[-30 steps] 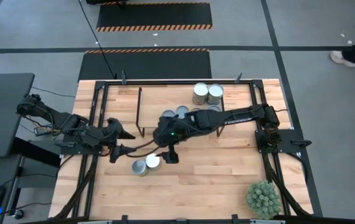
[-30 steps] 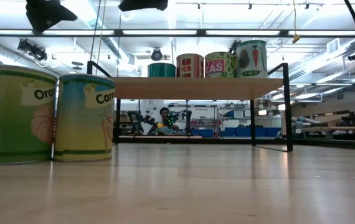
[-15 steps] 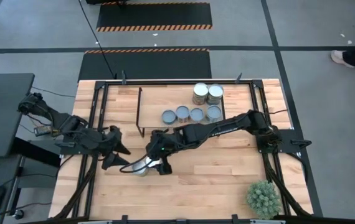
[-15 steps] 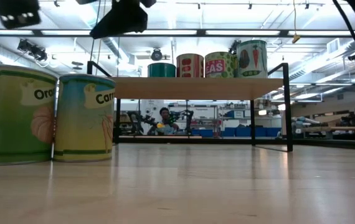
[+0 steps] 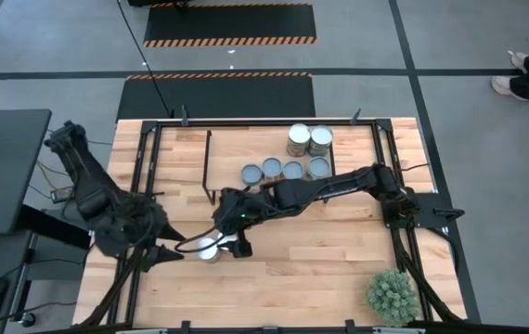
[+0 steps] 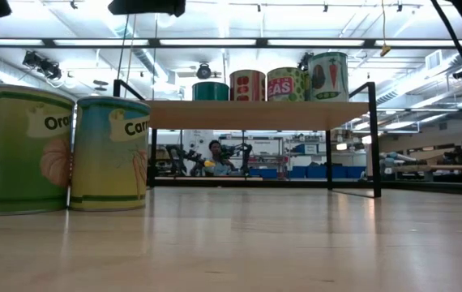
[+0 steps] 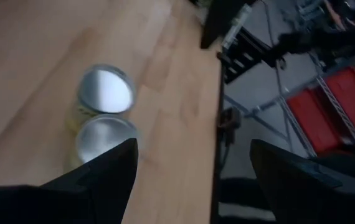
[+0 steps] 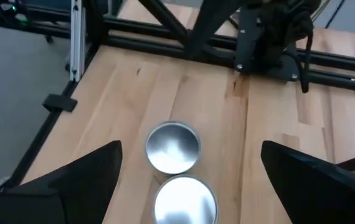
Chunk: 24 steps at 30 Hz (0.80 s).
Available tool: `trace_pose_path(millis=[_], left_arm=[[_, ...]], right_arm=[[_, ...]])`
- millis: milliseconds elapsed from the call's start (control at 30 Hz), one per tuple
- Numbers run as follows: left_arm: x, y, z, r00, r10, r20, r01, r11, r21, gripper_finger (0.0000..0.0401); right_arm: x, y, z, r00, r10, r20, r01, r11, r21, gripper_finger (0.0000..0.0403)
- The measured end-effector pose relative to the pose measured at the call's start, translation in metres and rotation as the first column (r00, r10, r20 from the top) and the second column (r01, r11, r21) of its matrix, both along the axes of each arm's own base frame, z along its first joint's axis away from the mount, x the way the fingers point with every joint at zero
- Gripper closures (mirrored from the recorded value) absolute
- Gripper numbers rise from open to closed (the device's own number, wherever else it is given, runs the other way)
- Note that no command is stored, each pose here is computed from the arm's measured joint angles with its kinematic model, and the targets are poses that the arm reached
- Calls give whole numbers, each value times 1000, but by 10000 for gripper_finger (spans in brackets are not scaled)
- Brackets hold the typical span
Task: Pick and place cans onto a shelf
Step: Put the canned carrots on the shelf
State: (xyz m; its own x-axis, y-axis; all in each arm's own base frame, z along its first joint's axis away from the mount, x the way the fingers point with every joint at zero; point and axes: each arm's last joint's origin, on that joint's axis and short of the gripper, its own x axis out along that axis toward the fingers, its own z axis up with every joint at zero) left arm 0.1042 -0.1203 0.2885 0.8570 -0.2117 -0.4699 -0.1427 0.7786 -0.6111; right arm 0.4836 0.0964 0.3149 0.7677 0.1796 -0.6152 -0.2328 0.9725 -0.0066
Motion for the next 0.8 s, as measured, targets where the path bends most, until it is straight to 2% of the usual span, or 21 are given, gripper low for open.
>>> trace_pose_path(millis=[200,300,467,800], left_arm=[[-18,-4,-9,996,82,-20,-82,996,22,88],[-22,-5,-13,993,115,-22,-115,993,22,88],[-25,-10,-18,988,153,-21,-153,988,11,88],[-23,-19,-20,981,189,-31,-191,979,-75,88]], right_arm=[[10,2,-20,999,38,-15,-38,998,-44,12],[13,4,-31,997,62,-48,-64,997,-35,12],[19,6,-54,987,127,-99,-136,986,-92,12],[24,8,-74,973,188,-134,-209,965,-162,12]])
